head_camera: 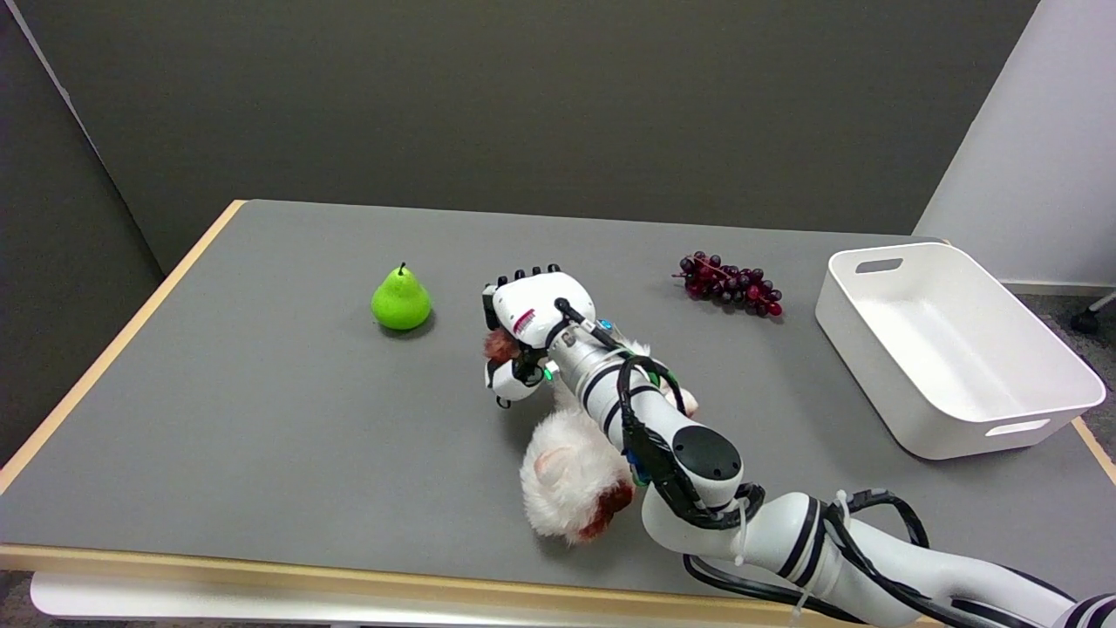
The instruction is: Pick up the plush toy.
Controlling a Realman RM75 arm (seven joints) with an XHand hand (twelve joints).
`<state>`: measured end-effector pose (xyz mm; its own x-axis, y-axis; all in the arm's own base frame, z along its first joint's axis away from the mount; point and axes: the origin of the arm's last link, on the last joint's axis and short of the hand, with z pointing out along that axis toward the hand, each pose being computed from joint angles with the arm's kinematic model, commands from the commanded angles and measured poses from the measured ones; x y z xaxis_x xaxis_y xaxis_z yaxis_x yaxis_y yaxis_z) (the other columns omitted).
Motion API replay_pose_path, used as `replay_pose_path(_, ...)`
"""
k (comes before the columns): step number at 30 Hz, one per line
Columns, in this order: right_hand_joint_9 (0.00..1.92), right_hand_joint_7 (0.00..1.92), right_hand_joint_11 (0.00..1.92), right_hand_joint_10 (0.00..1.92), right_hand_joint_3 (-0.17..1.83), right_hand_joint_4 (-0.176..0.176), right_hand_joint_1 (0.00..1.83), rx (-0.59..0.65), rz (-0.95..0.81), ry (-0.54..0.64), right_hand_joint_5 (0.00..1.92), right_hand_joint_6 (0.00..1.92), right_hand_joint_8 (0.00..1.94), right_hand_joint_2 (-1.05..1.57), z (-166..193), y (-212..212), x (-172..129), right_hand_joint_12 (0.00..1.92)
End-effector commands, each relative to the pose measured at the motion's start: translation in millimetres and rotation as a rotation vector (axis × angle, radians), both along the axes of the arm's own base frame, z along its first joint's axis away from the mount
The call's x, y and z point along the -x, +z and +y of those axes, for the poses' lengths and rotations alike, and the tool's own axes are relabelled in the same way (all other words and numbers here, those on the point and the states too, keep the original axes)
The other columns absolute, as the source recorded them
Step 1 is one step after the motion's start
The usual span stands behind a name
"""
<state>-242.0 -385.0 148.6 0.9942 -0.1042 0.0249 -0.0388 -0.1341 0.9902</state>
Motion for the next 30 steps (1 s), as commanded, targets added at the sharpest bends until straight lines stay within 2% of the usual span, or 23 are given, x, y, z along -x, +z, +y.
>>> replay_pose_path(1, 0.68, 0.72, 0.62, 1.33, 0.90, -0.043, 0.86, -0.029, 0.002, 0.016, 0.47, 0.98, 0.99, 0.67, 0.8, 0.8, -2.8, 1.79)
replay_pose_path(5, 0.66, 0.71, 0.61, 1.32, 0.91, -0.035, 0.86, -0.034, 0.001, 0.022, 0.47, 0.94, 0.94, 0.66, -0.2, 1.1, -4.5, 1.78)
replay_pose_path(15, 0.70, 0.74, 0.63, 1.34, 0.93, -0.045, 0.95, -0.040, -0.001, 0.027, 0.49, 1.00, 0.99, 0.67, -1.6, 1.3, -5.9, 1.77)
replay_pose_path(26, 0.72, 0.77, 0.64, 1.36, 0.94, -0.019, 1.00, -0.001, 0.025, 0.025, 0.51, 1.08, 1.04, 0.69, 7.1, 16.5, -5.1, 1.77)
replay_pose_path(27, 0.72, 0.77, 0.64, 1.35, 0.85, -0.021, 1.05, 0.003, 0.027, 0.023, 0.51, 1.08, 1.09, 0.75, 8.6, 17.9, -4.5, 1.77)
replay_pose_path(28, 0.73, 0.80, 0.64, 1.35, 0.52, -0.030, 1.24, 0.008, 0.027, 0.021, 0.52, 1.08, 1.25, 0.93, 9.5, 19.0, -4.0, 1.78)
replay_pose_path(29, 0.73, 0.81, 0.65, 1.35, 0.36, -0.034, 1.33, 0.015, 0.030, 0.016, 0.52, 1.08, 1.34, 1.02, 11.2, 21.2, -2.6, 1.79)
replay_pose_path(30, 0.73, 0.81, 0.65, 1.34, 0.36, -0.033, 1.33, 0.020, 0.032, 0.011, 0.52, 1.08, 1.34, 1.02, 12.9, 22.5, -0.9, 1.79)
